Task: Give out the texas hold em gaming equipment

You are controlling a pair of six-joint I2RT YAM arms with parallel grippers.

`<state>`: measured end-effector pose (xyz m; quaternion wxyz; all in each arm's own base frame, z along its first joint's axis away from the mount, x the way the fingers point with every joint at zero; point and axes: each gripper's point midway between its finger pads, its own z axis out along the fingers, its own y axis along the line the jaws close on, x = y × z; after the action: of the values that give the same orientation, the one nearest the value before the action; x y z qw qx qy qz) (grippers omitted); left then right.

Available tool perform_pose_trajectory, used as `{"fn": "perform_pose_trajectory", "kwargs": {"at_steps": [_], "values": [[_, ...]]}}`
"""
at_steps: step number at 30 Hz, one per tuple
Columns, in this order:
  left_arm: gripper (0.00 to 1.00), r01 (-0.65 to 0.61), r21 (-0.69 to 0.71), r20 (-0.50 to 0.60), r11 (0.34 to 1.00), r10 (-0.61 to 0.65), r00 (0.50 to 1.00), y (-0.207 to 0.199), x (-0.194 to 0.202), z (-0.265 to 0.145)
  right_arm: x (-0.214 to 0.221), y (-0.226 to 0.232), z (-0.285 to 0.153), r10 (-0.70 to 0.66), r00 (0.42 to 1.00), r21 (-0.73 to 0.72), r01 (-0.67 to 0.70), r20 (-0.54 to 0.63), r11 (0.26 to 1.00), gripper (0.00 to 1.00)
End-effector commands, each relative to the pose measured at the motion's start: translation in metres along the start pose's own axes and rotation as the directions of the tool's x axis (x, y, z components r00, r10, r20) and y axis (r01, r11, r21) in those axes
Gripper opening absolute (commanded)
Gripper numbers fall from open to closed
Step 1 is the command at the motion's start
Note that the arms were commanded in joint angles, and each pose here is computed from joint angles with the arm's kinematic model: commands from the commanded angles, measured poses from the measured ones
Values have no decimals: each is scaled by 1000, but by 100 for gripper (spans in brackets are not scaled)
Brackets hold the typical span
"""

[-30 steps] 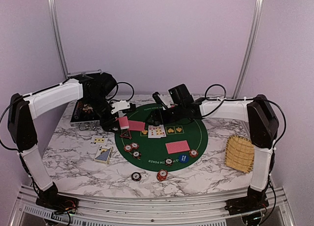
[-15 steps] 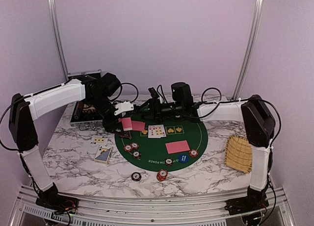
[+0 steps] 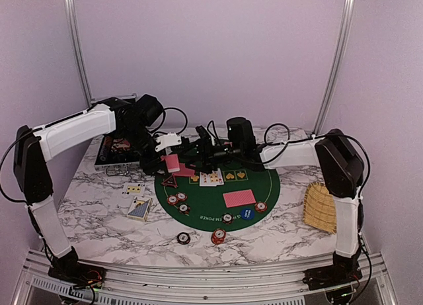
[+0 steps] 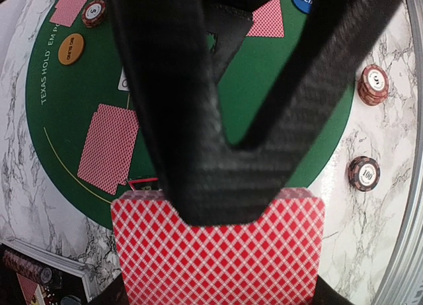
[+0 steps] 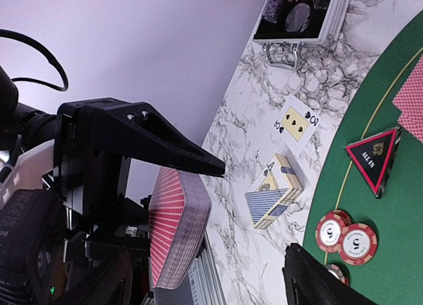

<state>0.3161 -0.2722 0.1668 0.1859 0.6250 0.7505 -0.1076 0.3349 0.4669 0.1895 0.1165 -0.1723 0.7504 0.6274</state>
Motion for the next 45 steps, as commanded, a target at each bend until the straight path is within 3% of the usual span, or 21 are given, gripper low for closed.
{"fn": "perform_pose_trajectory", "kwargs": {"at_steps": [1, 23, 33, 39, 45], "values": [[0, -11, 2, -2, 1000, 11, 1000, 1, -5, -1, 4, 12, 16, 12, 1000, -78, -13, -21, 997, 76], [0, -12, 11, -6, 1000, 12, 1000, 1, -8, 9, 0, 7, 53, 98, 993, -150, -106, -63, 983, 76], [0, -17, -2, -17, 1000, 17, 1000, 3, -5, 11, 5, -16, 47, 135, 987, -71, -142, -89, 987, 65], [0, -20, -12, -19, 1000, 20, 1000, 4, -4, 11, 2, -25, 29, 156, 985, -32, -159, -77, 987, 52], [0, -18, -18, -20, 1000, 17, 1000, 6, -2, 11, 1, -22, 21, 134, 988, -8, -135, -80, 991, 50]]}}
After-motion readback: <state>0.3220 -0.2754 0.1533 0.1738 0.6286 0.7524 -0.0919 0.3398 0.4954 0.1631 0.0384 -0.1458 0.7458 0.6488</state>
